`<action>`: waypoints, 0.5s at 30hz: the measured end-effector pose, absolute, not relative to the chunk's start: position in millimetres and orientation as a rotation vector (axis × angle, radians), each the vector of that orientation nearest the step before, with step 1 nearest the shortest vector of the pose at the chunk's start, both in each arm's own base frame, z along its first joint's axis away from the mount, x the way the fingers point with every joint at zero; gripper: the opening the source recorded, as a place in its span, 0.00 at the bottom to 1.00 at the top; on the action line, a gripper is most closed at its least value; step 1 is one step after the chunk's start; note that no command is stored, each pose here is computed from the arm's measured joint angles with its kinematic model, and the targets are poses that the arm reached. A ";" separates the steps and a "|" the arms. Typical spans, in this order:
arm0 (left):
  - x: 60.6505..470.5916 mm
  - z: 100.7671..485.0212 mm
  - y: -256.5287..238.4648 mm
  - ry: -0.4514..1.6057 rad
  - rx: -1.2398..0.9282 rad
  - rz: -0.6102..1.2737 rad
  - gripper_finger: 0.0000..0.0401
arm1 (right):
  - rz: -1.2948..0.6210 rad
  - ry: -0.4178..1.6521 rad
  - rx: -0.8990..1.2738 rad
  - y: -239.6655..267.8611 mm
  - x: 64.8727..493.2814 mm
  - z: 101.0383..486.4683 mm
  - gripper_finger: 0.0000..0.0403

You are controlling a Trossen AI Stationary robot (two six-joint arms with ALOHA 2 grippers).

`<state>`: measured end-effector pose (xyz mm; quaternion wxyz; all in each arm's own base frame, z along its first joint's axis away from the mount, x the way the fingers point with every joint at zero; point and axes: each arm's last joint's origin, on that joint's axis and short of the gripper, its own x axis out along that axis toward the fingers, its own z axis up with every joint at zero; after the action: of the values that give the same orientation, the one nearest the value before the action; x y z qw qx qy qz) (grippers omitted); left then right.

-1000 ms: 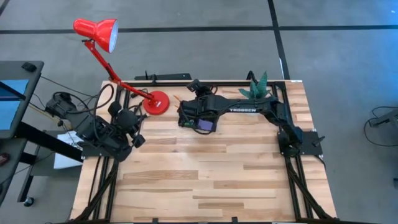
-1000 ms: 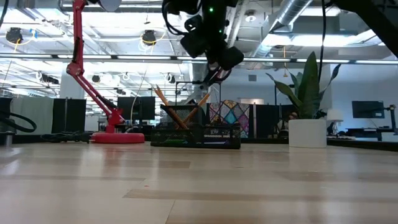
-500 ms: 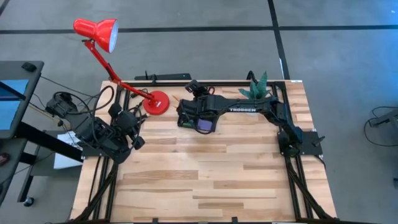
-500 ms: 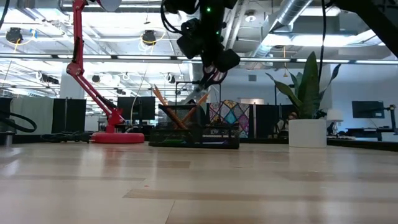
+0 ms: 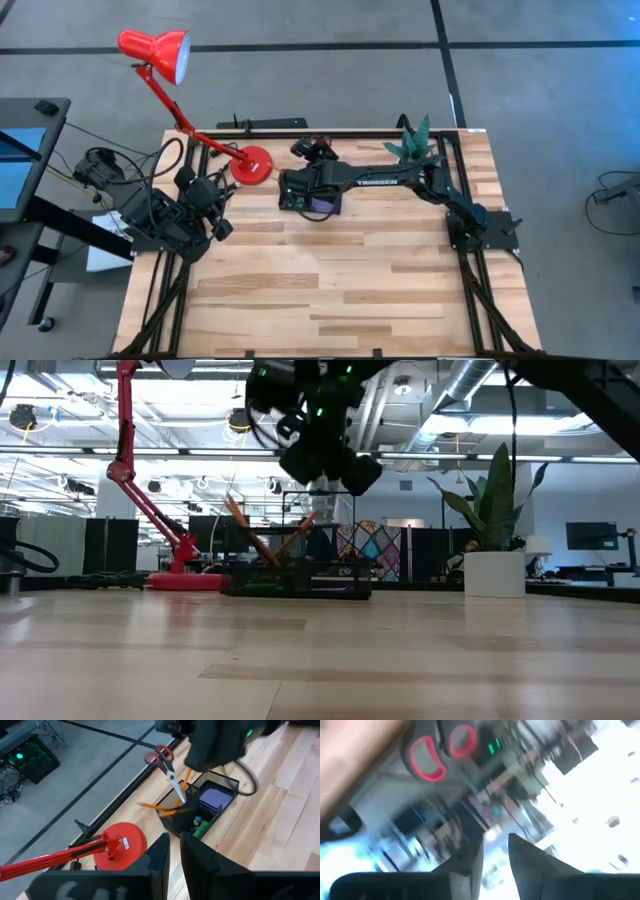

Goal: Pick and place office supplies into organizer
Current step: Put the black scissors into the black desk organizer

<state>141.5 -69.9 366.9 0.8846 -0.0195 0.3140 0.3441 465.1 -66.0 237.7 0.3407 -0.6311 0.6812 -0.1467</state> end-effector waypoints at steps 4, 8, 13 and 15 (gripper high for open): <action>141.4 366.9 -69.9 0.655 -0.040 0.715 0.09 | -0.390 1.848 -1.671 -77.0 467.2 223.7 0.13; 141.5 366.8 -69.9 0.657 -0.036 0.714 0.09 | -0.418 1.780 -1.589 -80.4 467.5 228.4 0.02; 141.3 366.8 -69.8 0.659 -0.031 0.713 0.09 | -0.485 1.686 -1.541 -69.4 465.9 245.3 0.01; 141.0 366.8 -69.6 0.661 -0.028 0.714 0.09 | -0.508 1.632 -1.504 -63.5 465.4 251.8 0.00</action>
<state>141.0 -69.6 366.8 0.8839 -0.0137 0.3175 0.3431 465.4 -63.5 251.8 0.4190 -0.5997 0.6509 -0.2027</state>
